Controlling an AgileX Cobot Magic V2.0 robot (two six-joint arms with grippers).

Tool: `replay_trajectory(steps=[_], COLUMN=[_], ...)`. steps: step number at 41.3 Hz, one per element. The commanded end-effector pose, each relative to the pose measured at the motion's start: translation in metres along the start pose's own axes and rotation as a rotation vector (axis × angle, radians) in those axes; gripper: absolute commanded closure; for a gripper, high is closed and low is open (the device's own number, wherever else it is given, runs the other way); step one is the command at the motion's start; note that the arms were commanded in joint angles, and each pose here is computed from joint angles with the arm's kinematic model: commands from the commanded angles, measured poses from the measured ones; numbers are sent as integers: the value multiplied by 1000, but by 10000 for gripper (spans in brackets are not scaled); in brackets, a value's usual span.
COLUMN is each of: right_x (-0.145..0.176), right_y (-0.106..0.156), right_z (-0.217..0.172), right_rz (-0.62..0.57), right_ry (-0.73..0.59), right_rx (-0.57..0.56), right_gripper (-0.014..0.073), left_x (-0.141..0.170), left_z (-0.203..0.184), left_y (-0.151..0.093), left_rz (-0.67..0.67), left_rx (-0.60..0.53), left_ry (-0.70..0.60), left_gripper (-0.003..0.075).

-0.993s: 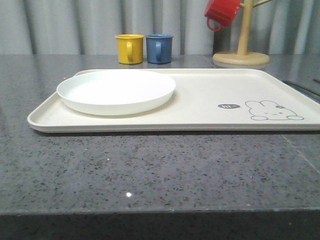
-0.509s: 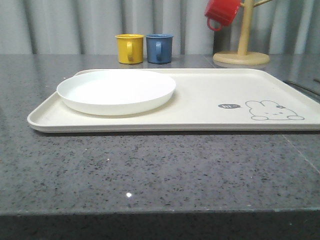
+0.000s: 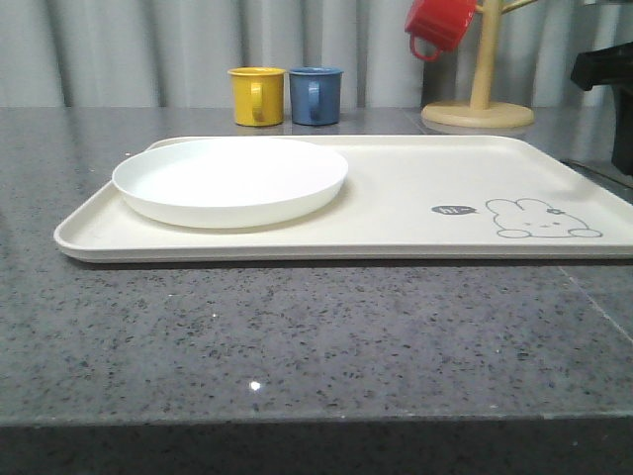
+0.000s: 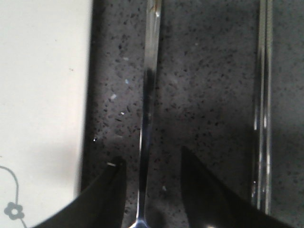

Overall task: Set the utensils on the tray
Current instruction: 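Grasp the fork with the right gripper and carry it over the tray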

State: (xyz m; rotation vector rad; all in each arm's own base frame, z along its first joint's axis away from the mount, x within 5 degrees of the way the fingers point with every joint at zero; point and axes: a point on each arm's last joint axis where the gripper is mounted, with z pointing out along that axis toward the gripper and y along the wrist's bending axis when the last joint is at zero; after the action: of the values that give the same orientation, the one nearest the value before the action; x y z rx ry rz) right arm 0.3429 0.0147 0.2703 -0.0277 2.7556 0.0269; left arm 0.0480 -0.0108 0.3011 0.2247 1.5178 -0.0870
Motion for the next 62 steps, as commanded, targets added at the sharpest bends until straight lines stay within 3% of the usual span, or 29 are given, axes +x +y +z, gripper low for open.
replay_trajectory(steps=[1, 12, 31, 38, 44, 52, 62], right_x=[-11, -11, -11, -10, -10, -16, -17], right_y=[1, 1, 1, -3, -4, 21, 89], right_z=[-14, -5, -7, -33, -68, -90, -80], right_rz=[-11, -11, -11, -30, 50, 52, -24], right_ry=[-81, -60, -61, -125, -159, -164, -141], right_rx=[-1, -1, -1, 40, 62, 27, -61], right_gripper=[290, 313, 690, 696, 696, 696, 696], left_x=[-15, -15, -15, -15, -15, -15, -15], left_z=[-1, -1, -1, -1, -1, -1, -1], left_y=[2, 2, 2, 2, 2, 2, 2], left_rz=[-11, -11, -11, -11, -11, -11, -11], left_rx=[-16, -16, -16, -16, -16, -16, -16], left_ry=[-96, -96, -96, -96, -96, -96, -96], left_gripper=[739, 739, 739, 739, 739, 739, 739])
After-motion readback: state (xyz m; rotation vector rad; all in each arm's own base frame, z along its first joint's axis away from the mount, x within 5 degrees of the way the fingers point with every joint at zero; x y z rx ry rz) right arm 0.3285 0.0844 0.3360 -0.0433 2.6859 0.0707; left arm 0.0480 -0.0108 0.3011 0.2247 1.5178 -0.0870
